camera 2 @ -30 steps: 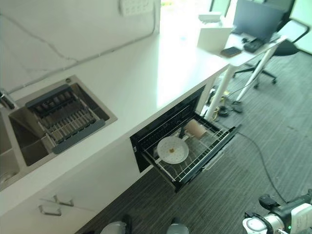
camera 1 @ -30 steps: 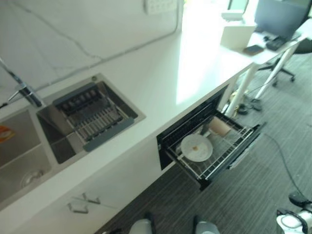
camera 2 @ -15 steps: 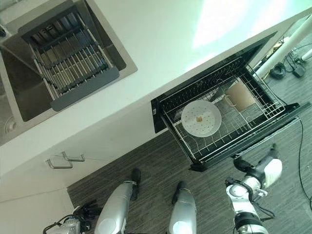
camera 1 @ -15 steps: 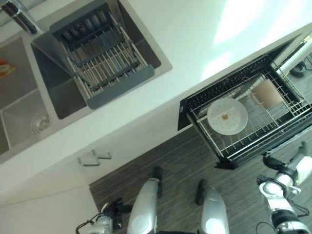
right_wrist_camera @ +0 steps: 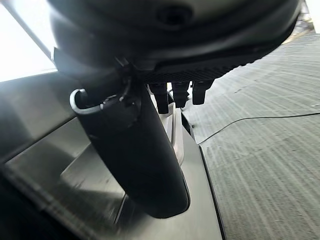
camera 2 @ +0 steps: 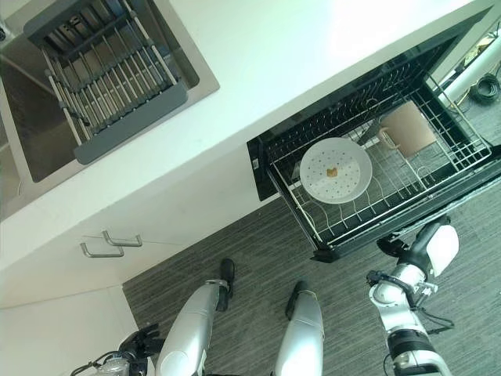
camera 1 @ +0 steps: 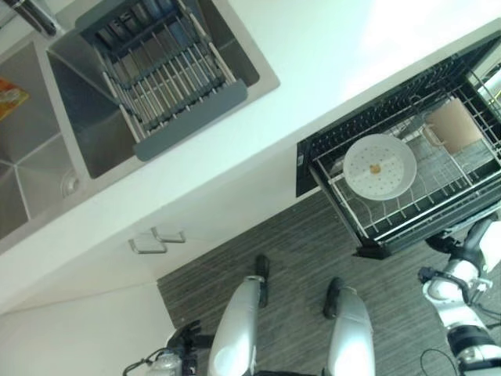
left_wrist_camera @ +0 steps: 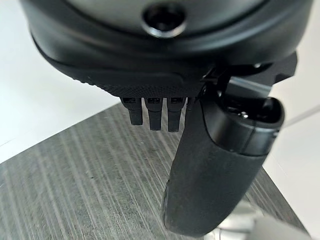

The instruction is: Place the dishes in the dishwasher.

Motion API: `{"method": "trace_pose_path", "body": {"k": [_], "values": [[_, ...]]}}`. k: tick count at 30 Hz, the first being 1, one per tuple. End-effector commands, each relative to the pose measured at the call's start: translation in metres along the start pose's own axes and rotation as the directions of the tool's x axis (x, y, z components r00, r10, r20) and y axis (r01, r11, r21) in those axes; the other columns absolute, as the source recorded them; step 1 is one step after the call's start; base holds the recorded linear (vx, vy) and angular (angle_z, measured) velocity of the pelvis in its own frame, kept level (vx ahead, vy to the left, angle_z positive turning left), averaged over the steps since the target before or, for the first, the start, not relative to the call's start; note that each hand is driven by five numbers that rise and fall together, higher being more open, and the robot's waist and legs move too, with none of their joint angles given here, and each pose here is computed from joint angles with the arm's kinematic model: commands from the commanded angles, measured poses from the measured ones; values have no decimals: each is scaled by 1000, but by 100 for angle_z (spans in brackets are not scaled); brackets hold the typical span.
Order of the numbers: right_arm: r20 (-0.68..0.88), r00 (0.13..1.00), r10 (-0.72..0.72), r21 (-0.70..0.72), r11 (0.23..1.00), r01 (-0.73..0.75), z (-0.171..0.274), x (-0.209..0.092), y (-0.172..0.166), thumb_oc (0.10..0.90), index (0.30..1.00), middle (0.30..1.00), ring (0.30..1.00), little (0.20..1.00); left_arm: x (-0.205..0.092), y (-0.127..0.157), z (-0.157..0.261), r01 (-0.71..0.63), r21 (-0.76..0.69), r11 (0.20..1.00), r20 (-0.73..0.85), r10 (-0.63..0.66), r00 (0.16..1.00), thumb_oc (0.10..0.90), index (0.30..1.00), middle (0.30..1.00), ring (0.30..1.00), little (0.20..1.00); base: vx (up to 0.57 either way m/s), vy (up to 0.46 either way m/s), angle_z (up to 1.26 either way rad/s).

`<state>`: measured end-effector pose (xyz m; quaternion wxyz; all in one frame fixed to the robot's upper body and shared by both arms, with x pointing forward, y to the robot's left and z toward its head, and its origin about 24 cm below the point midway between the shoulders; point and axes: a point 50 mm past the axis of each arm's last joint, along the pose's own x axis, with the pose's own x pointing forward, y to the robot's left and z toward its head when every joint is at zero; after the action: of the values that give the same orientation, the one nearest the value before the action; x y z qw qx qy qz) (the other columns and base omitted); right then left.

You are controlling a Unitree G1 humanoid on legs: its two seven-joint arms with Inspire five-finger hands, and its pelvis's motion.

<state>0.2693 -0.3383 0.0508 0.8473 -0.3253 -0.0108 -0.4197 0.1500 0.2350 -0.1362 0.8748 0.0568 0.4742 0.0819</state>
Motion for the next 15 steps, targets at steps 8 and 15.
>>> {"method": "trace_pose_path", "body": {"k": [8,15], "values": [[507,861,-33,31,999,20,124,52,-17,800,900,900,900,900,-8,17,-24,-20,-11,1000,-44,20,999,800,900,900,900,900,-5,46,2],[609,792,-24,7,1000,25,163,64,-21,800,900,900,900,900,-8,16,-18,-1,-7,1000,-2,1,1000,800,900,900,900,900,-10,25,7]]}}
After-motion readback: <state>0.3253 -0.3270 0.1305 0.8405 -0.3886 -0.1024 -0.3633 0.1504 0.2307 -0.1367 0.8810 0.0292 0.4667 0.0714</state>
